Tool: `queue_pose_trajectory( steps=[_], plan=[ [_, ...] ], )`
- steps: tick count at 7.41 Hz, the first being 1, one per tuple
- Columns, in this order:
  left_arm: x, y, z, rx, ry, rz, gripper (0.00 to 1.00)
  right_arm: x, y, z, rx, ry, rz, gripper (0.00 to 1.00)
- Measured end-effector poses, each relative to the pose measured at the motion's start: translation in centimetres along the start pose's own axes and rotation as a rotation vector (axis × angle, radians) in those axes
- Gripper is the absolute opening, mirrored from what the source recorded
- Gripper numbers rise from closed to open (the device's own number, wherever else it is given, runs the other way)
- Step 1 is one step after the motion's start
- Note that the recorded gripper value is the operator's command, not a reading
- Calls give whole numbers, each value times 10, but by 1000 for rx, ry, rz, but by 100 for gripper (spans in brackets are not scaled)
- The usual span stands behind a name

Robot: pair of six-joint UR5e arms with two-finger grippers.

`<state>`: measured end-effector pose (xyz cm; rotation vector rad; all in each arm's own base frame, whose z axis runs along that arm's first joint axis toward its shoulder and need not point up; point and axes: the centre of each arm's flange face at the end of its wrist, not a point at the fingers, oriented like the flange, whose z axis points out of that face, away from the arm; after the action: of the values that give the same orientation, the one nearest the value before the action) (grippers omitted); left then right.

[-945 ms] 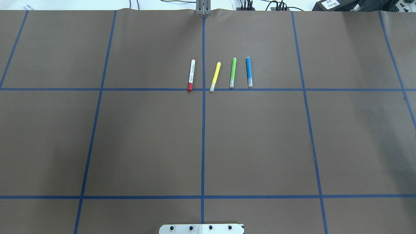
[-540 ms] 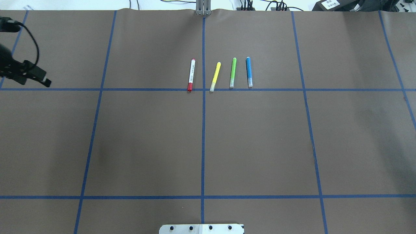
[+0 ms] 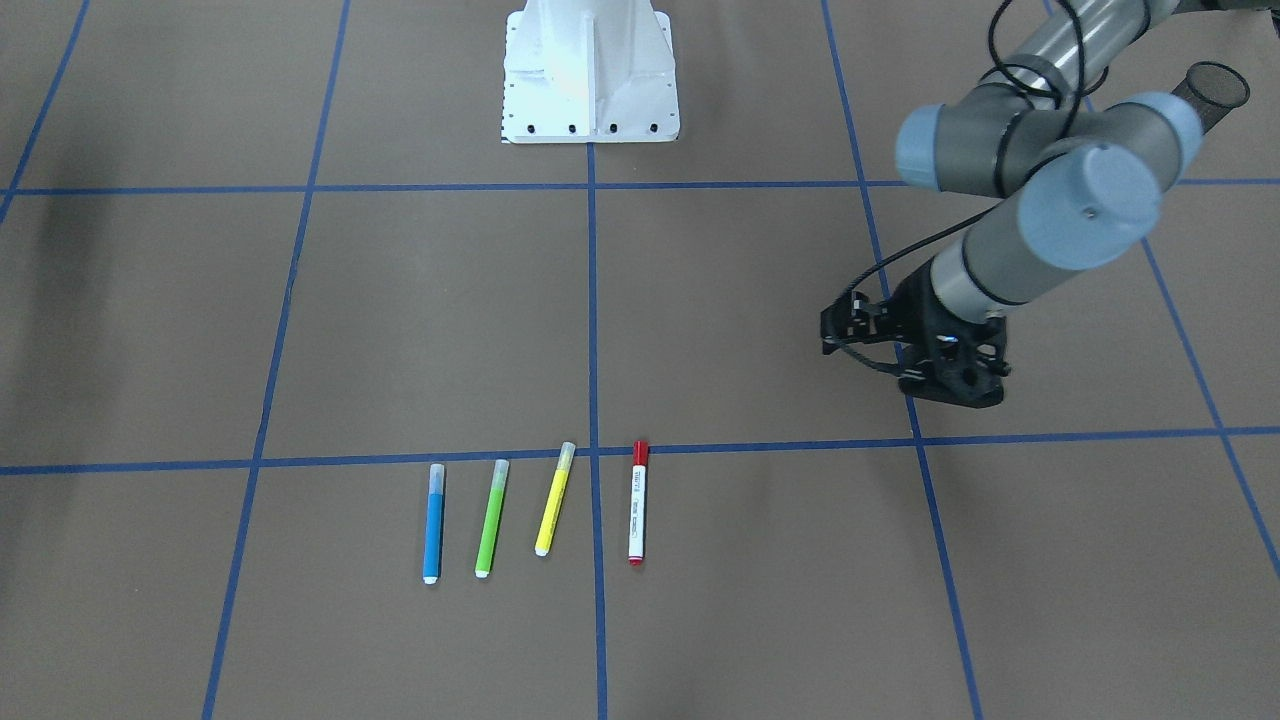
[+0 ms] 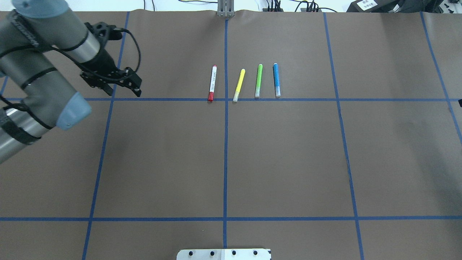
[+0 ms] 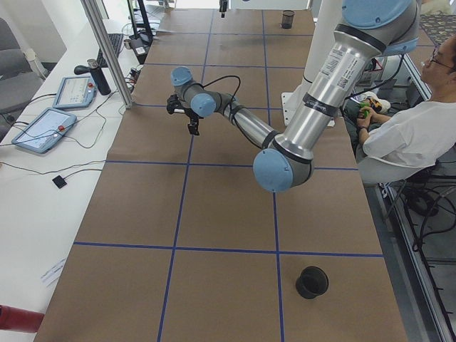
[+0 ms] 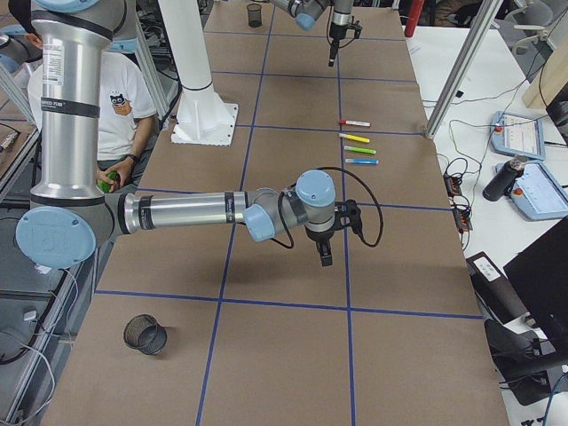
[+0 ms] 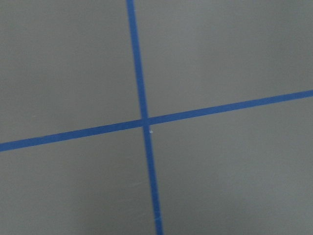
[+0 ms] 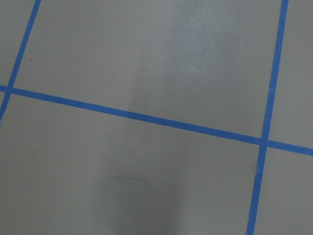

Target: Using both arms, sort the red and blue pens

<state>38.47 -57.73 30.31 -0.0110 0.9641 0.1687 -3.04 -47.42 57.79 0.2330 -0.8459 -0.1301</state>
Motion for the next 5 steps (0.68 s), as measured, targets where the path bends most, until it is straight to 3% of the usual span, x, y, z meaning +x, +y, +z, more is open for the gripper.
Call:
queue_pose_trajectory(
  steps=[5],
  plan=[
    [129,-75,92,93,-49,74,93,-16,-6,8,-11,-10,-37,99]
  ],
)
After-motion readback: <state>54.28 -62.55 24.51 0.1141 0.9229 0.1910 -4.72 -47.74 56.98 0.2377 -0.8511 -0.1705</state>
